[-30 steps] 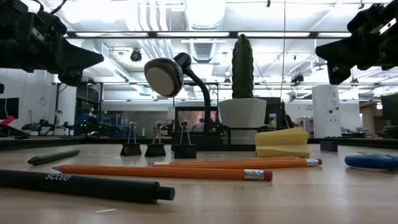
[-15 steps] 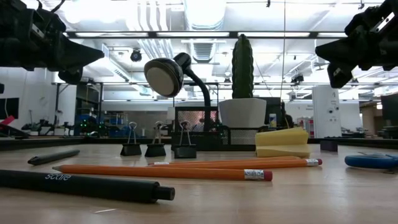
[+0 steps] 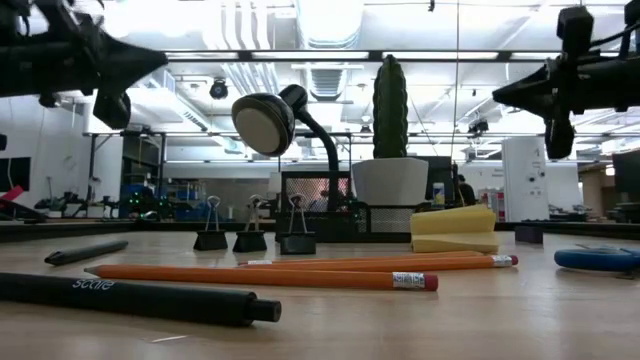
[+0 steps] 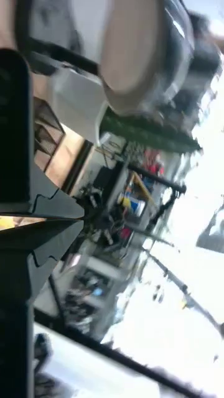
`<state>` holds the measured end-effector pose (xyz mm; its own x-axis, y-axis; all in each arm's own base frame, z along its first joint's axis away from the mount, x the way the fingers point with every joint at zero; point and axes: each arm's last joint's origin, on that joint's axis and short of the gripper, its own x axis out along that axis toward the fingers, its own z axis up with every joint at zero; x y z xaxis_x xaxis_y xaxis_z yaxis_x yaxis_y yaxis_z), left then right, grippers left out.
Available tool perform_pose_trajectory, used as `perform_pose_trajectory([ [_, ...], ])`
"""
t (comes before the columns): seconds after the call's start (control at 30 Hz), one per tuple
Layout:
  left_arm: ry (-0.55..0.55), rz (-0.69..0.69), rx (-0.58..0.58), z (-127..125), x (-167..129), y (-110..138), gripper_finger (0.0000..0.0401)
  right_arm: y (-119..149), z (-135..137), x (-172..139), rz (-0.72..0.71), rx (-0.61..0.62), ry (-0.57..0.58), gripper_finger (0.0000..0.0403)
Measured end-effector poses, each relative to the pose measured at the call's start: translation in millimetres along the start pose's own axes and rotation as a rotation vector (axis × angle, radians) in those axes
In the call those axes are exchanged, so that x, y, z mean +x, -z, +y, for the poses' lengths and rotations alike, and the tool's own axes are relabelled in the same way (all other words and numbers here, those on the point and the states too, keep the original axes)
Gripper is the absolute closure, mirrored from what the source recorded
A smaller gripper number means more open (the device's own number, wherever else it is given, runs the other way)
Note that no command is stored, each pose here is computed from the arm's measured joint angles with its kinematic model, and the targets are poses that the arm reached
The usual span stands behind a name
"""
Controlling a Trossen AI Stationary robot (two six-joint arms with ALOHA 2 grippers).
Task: Pick and place office supplies into organizer
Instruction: Put the blue eraser into the black desk organizer
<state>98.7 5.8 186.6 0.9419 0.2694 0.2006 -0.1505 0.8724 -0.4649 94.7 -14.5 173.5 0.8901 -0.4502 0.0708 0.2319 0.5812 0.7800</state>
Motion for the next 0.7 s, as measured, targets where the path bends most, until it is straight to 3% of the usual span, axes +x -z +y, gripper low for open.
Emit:
perform_pose_trajectory([
  [0.1,-0.034,-0.039,-0.088,0,0,-2,0.0401,-1,2,1,-0.011,0.024,-0.013,0.0394],
  [0.3,-0.008,-0.095,-0.057,-3,1,-8,0.0392,-9,13,3,-0.094,-0.061,-0.1,0.0387],
  [0.43,-0.026,-0.057,-0.048,-2,4,-5,0.0351,-6,12,6,-0.076,-0.099,-0.077,0.0361],
  [0.53,-0.023,-0.061,-0.055,-6,8,-11,0.031,-5,13,9,-0.057,-0.059,-0.064,0.033],
  [0.7,-0.001,-0.103,-0.117,-15,16,-23,0.0262,-24,42,16,-0.05,-0.079,-0.099,0.0277],
])
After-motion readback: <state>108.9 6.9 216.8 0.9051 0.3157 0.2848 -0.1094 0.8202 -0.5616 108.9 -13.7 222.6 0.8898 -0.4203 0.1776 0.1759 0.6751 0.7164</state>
